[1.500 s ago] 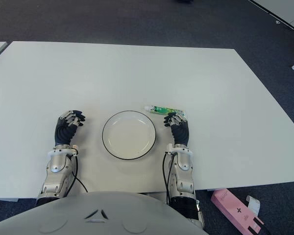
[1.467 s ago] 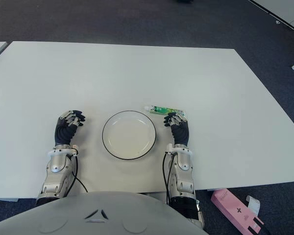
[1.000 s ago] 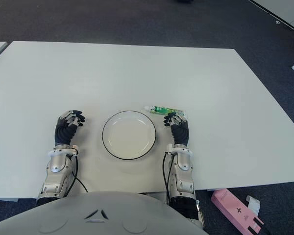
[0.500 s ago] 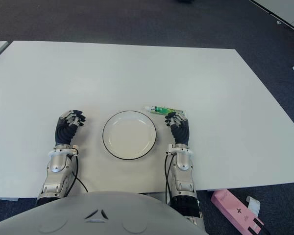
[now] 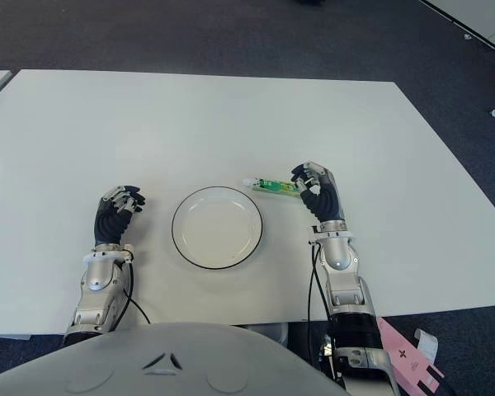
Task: Put the toothpaste on the table into the plate.
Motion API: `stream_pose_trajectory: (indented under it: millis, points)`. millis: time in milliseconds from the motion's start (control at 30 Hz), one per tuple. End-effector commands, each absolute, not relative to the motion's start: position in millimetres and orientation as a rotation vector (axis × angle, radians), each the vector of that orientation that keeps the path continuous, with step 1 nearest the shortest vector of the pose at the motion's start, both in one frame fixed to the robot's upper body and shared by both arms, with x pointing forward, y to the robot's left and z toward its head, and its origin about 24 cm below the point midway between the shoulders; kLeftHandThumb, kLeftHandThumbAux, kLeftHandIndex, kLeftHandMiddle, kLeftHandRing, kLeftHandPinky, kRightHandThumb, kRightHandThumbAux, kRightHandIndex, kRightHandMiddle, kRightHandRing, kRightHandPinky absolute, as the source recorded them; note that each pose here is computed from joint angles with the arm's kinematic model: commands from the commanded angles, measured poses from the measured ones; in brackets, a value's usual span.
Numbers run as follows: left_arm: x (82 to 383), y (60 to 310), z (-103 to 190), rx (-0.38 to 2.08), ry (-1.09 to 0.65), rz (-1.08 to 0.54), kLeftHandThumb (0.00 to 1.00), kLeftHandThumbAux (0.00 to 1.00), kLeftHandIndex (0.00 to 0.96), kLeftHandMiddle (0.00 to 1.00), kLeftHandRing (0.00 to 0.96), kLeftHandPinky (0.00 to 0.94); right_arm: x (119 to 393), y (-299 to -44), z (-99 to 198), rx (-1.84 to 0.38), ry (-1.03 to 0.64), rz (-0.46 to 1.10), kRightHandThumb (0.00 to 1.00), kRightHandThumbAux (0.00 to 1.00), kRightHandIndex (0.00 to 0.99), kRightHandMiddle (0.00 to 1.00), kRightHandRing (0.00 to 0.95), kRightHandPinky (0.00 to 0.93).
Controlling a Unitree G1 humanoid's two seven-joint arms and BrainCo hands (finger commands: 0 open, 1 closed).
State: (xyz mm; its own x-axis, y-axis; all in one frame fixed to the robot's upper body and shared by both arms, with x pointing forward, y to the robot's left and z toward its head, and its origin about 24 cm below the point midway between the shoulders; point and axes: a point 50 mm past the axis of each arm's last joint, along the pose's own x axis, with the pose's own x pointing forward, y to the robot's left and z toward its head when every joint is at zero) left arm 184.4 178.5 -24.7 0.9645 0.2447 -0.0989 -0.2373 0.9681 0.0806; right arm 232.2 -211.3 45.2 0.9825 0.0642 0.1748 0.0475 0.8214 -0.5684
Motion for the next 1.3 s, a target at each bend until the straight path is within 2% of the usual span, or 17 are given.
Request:
stream_pose_trajectory:
  millis: [33, 233, 500, 533, 633, 767, 867, 1033, 1300]
  points:
    - [181, 175, -34, 0.067, 0.167, 0.248, 0.704, 0.719, 0.43, 0.53, 0.524, 0.512, 250, -207, 53, -0.733, -0.215, 0.1, 0.701, 0.728, 0.424, 0.557, 0.58, 0.618]
    - [181, 175, -35, 0.064, 0.166, 0.251, 0.705, 0.719, 0.43, 0.526, 0.523, 0.513, 259, -208, 58, -0.817, -0.218, 0.171, 0.701, 0.728, 0.418, 0.48, 0.507, 0.514]
    - [182, 175, -35, 0.068, 0.16, 0.256, 0.707, 0.718, 0.43, 0.521, 0.521, 0.523, 273, -208, 64, -0.965, -0.241, 0.255, 0.703, 0.721, 0.407, 0.309, 0.338, 0.357]
    - [182, 175, -35, 0.069, 0.159, 0.256, 0.707, 0.718, 0.43, 0.522, 0.523, 0.524, 276, -207, 65, -0.99, -0.245, 0.267, 0.684, 0.677, 0.321, 0.26, 0.286, 0.307]
    - [182, 175, -35, 0.067, 0.157, 0.257, 0.707, 0.717, 0.43, 0.522, 0.525, 0.526, 283, -207, 68, -1.046, -0.262, 0.296, 0.657, 0.605, 0.201, 0.185, 0.204, 0.232]
    - [181, 175, -35, 0.065, 0.158, 0.263, 0.706, 0.717, 0.43, 0.527, 0.529, 0.528, 289, -206, 70, -1.11, -0.296, 0.342, 0.636, 0.527, 0.113, 0.113, 0.126, 0.171]
    - [181, 176, -35, 0.063, 0.158, 0.265, 0.706, 0.717, 0.43, 0.531, 0.53, 0.527, 294, -205, 72, -1.147, -0.32, 0.375, 0.627, 0.496, 0.084, 0.087, 0.095, 0.138]
    - [181, 176, -34, 0.06, 0.156, 0.267, 0.706, 0.718, 0.43, 0.53, 0.528, 0.52, 305, -203, 74, -1.217, -0.348, 0.441, 0.611, 0.433, 0.035, 0.04, 0.027, 0.03]
    - [180, 177, -34, 0.062, 0.154, 0.274, 0.707, 0.717, 0.43, 0.522, 0.52, 0.513, 315, -201, 72, -1.278, -0.34, 0.524, 0.599, 0.37, 0.004, 0.006, 0.001, 0.001]
